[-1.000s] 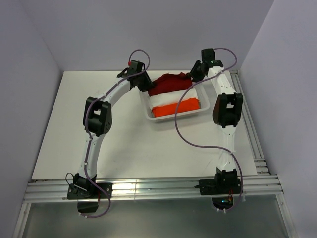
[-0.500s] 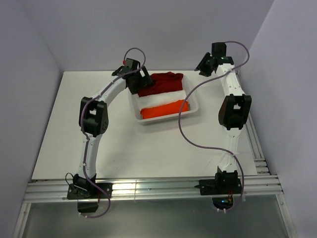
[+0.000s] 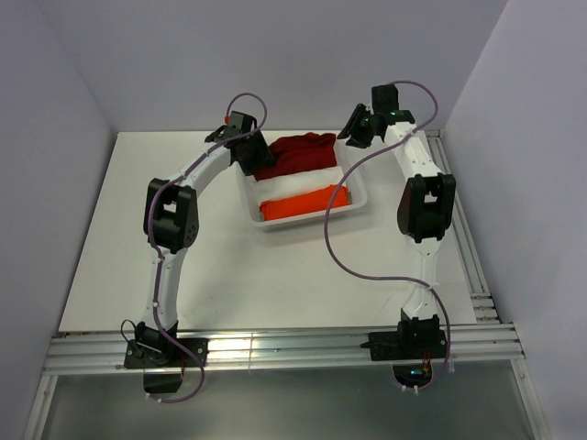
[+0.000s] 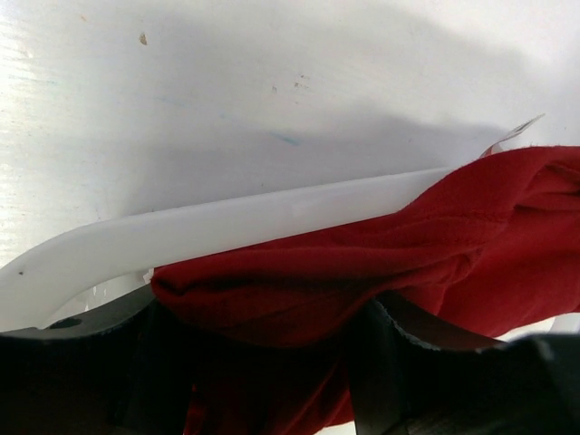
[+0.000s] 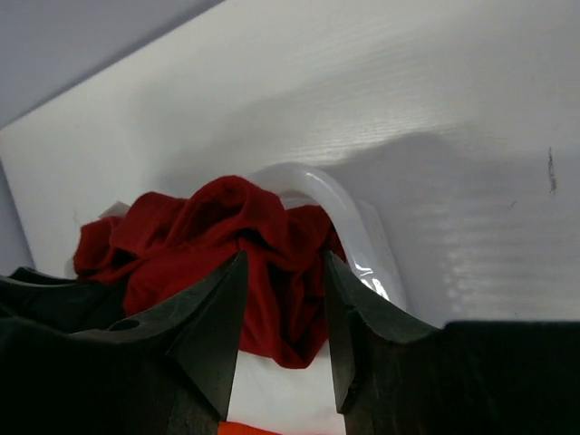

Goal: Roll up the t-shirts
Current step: Place the rolled tshirt into the container

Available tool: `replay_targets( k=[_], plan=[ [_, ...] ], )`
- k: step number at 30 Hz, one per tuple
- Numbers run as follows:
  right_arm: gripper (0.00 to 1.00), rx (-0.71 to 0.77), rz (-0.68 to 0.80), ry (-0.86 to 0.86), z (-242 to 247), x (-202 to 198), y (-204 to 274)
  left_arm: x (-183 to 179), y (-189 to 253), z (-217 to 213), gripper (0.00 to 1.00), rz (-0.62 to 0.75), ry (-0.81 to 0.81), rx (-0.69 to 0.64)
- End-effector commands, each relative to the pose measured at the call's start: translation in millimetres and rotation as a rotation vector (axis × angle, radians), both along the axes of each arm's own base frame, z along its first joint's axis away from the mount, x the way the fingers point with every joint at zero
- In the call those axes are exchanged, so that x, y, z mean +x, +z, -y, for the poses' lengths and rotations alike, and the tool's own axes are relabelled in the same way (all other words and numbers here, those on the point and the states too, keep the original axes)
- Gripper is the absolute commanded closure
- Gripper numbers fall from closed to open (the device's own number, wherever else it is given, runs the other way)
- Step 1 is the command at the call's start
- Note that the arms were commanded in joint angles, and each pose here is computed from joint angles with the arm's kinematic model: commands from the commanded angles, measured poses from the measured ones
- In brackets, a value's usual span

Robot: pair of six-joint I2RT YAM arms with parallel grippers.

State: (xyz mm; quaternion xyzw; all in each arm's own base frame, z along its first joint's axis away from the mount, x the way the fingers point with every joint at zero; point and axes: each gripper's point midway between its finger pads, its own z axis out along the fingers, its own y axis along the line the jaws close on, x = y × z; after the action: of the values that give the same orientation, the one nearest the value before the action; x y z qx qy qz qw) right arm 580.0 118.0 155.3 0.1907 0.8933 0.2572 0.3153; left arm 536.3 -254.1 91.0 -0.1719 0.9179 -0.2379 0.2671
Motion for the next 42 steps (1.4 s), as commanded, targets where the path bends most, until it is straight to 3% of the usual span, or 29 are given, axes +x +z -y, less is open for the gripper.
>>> replay_targets(
  k=[1, 9, 20, 23, 33, 34, 35, 37, 38, 42],
  plan=[
    [0.53, -0.111, 0.03, 0.004, 5.1, -6.7, 17.0, -9.7, 12.1, -10.1, 0.39, -0.01, -0.005, 0.04],
    [0.47, -0.27, -0.046, 0.019, 28.8, -31.2, -18.0, -7.1, 12.5, -8.3, 0.41, -0.006, -0.015, 0.039],
    [0.45, -0.299, 0.065, 0.001, 35.9, -33.4, 26.9, -6.5, 12.5, -10.3, 0.48, -0.005, -0.021, 0.051],
    [0.46, -0.318, 0.025, 0.012, 40.2, -36.0, 9.6, -6.4, 13.8, -9.1, 0.53, 0.0, -0.025, 0.051],
    [0.49, -0.261, -0.046, 0.115, 18.4, -50.7, -36.6, -8.1, 12.1, -9.8, 0.54, -0.006, -0.034, 0.053],
    [0.52, -0.264, -0.06, 0.117, 18.3, -53.1, -41.9, -8.4, 11.3, -9.4, 0.54, -0.008, -0.036, 0.051],
    [0.7, -0.269, -0.071, 0.107, 20.0, -53.9, -45.7, -7.7, 13.1, -8.8, 0.54, -0.004, -0.037, 0.049],
    [0.96, -0.284, -0.095, 0.086, 24.4, -56.2, -49.8, -8.3, 11.8, -9.7, 0.55, -0.01, -0.036, 0.054],
    [1.0, -0.289, -0.105, 0.073, 26.9, -56.9, -51.8, -8.1, 12.1, -10.1, 0.54, -0.009, -0.034, 0.057],
    [1.0, -0.287, -0.125, 0.024, 41.9, -59.4, -55.3, -8.6, 16.0, -18.9, 0.47, -0.01, -0.017, 0.061]
  ],
)
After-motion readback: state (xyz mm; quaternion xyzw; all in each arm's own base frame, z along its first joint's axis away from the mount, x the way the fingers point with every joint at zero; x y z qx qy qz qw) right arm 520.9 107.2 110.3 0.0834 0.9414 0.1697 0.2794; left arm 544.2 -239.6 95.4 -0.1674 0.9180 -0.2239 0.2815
